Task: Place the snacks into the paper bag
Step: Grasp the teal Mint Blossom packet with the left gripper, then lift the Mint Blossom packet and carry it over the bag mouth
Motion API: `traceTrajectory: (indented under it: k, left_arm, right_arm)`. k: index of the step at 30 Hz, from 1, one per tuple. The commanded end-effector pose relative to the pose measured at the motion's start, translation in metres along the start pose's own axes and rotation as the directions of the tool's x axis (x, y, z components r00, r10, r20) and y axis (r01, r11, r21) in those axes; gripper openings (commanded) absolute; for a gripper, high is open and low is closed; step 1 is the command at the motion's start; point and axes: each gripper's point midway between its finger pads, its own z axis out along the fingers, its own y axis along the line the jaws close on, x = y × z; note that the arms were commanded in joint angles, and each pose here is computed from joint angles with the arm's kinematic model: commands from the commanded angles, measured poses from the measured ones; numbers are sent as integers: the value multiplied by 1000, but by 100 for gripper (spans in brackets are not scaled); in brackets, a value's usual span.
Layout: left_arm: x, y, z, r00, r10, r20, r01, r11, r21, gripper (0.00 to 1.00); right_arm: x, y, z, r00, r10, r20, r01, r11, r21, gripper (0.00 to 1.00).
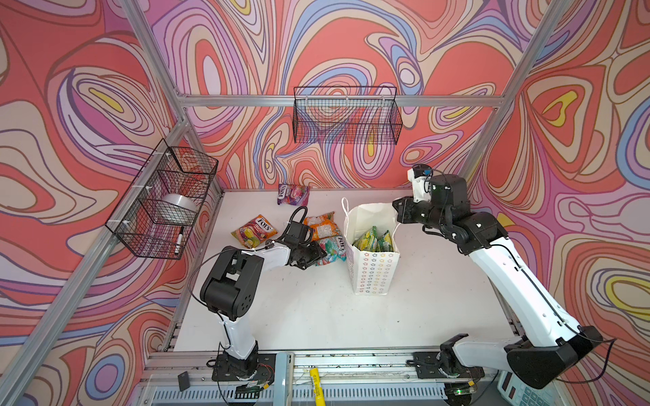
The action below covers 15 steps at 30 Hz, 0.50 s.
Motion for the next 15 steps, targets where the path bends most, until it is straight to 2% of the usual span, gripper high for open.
traceTrajectory:
  k: [1, 8, 15]
  left_arm:
    - [-4, -7, -5, 999, -30, 25, 29, 999, 42, 29]
    - [-9, -28, -63, 986, -47, 162, 31, 994, 103, 13]
    - [-2, -41, -134, 958, -38, 283, 4, 993, 119, 11]
  right_arm:
    - [-7, 4, -7, 999, -15, 39, 16, 1000, -22, 0]
    - [-9, 6, -13, 998, -15, 53, 17, 999, -32, 0]
    - [-9, 7, -14, 998, -14, 59, 16, 999, -35, 0]
